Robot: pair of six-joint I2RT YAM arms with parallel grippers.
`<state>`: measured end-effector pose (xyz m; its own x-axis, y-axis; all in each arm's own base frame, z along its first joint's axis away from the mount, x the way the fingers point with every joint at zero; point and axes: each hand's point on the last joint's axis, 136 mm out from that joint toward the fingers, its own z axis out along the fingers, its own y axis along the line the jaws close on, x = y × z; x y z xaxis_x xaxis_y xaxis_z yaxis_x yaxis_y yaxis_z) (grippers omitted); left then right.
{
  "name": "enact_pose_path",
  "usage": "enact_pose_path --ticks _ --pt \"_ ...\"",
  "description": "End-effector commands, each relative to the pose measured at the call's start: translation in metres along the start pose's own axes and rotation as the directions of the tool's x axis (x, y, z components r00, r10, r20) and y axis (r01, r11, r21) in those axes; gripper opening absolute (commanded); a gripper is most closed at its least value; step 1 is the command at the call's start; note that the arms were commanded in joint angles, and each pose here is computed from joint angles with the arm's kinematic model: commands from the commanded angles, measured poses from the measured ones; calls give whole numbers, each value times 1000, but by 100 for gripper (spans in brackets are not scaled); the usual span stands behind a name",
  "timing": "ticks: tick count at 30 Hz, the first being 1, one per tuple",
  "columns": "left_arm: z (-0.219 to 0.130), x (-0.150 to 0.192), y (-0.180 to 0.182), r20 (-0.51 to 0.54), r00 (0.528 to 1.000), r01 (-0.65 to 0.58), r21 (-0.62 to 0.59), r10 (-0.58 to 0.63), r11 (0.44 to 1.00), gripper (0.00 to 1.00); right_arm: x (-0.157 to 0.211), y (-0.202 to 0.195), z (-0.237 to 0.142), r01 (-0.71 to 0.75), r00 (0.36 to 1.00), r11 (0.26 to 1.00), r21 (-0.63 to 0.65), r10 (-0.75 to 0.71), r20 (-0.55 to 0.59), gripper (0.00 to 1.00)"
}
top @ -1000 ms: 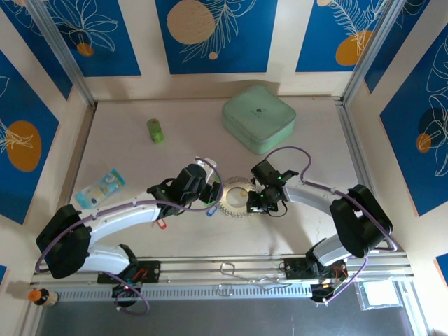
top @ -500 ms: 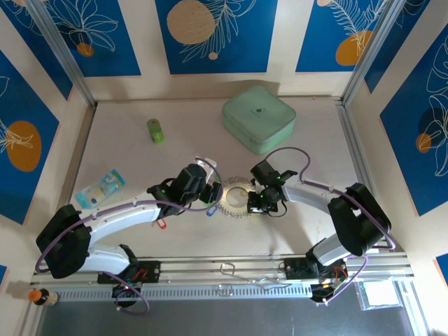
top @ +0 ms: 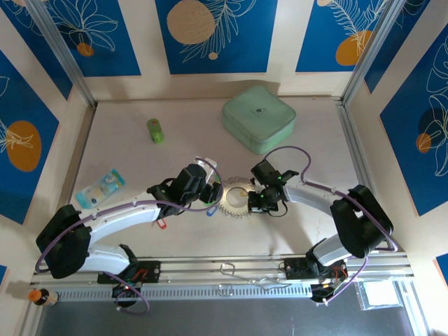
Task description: Put the keys on the keyring
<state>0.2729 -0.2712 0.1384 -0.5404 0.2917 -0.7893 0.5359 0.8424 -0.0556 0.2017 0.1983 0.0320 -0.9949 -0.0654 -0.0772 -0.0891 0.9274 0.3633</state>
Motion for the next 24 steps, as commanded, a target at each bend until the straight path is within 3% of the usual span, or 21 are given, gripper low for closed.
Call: enact_pose_path --ticks 1,10,16,24 --pt "-8 -14 4 39 999 -23 -14 24 1000 72 -12 10 -20 115 990 993 3 -115 81 0" --pt "-30 -31 20 112 993 -50 10 49 999 72 -42 35 -57 388 879 921 23 -377 291 0" --pt "-43 -46 28 173 983 -68 72 55 995 68 -61 60 -85 568 723 821 61 -533 439 0" --pt "-61 -63 25 243 965 -137 153 97 979 62 -83 94 -116 738 441 642 209 -692 571 0"
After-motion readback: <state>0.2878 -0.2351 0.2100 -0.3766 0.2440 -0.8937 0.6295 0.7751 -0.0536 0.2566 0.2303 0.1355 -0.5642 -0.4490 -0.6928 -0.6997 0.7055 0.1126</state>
